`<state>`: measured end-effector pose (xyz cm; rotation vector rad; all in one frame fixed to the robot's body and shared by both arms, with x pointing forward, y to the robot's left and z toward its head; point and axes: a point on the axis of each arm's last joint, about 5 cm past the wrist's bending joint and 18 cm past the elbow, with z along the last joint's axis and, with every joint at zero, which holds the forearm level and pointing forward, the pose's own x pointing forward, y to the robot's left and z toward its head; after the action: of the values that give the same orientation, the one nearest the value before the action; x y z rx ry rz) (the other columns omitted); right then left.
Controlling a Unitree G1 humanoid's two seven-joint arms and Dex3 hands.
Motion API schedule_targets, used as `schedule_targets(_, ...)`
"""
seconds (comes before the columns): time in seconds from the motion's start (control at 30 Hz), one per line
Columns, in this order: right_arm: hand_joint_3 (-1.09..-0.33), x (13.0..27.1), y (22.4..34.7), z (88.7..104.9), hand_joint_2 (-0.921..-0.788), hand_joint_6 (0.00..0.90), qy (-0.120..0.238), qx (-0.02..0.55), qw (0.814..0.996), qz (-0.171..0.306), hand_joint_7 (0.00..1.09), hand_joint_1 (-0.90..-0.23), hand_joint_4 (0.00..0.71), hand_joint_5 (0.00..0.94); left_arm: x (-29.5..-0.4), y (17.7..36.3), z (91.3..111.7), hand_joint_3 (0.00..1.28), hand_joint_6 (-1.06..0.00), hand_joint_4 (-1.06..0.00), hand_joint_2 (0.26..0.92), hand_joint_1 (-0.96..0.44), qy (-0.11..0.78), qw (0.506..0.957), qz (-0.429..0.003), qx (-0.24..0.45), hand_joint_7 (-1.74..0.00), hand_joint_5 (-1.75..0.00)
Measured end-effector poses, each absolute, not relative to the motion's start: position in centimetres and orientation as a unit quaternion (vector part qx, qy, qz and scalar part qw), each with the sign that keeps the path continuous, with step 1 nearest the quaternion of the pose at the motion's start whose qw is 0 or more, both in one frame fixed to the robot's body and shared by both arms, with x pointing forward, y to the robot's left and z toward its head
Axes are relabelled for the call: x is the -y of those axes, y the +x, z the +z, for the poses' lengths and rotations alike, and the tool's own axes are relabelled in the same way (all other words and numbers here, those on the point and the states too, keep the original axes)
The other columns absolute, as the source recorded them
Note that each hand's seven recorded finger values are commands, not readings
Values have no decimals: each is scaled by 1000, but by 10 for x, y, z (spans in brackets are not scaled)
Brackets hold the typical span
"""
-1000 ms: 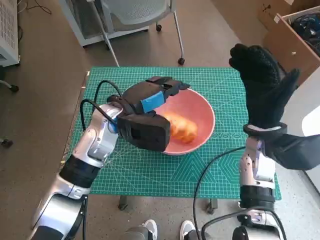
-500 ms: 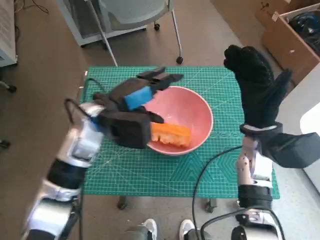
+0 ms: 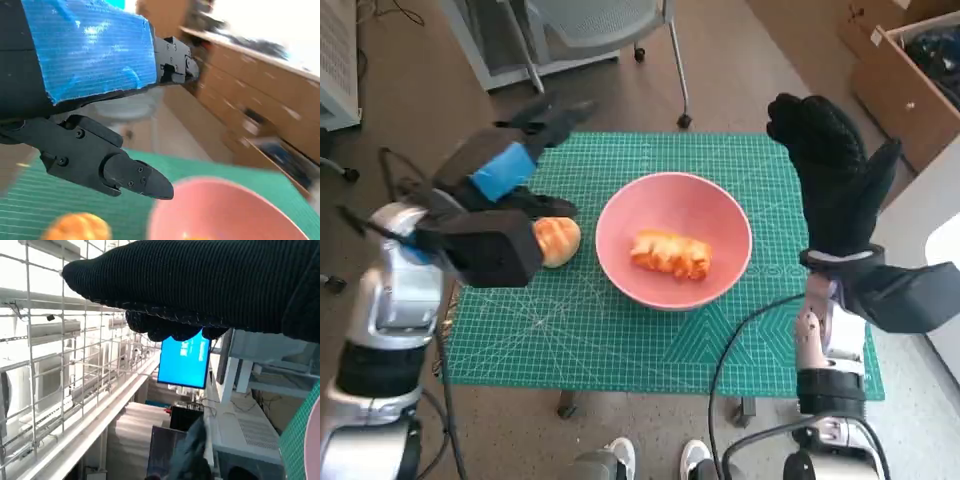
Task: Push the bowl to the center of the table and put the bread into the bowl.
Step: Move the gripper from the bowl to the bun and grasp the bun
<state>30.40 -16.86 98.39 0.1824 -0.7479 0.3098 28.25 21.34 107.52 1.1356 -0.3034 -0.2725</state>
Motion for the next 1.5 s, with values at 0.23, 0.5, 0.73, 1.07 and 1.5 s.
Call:
schedule_targets(0.23, -584, 168, 305, 983, -921, 202, 89, 361, 916, 154, 429, -534, 330, 1, -230, 282, 1071, 0, -216, -20, 796, -332, 531, 834, -112, 98, -83, -1)
schedule_targets(0.5, -582, 168, 306, 983, -921, 210, 90, 359, 916, 157, 428, -536, 332, 2, -241, 286, 1059, 0, -212, -13, 780, -303, 526, 842, -117, 33, -65, 0)
schedule_targets(0.73, -581, 168, 308, 986, -921, 212, 93, 359, 914, 163, 425, -535, 333, 2, -241, 292, 1046, 0, -212, -10, 768, -295, 530, 837, -134, -11, -51, 0)
schedule_targets(1.07, -581, 171, 308, 988, -921, 213, 89, 361, 914, 163, 421, -532, 333, 1, -238, 304, 1023, 0, -200, 0, 754, -281, 560, 803, -175, -105, -28, 1)
schedule_targets(1.5, -584, 174, 308, 989, -921, 212, 84, 362, 914, 162, 416, -532, 332, 1, -226, 322, 999, 0, -190, 1, 741, -172, 595, 761, -181, -182, -13, 1)
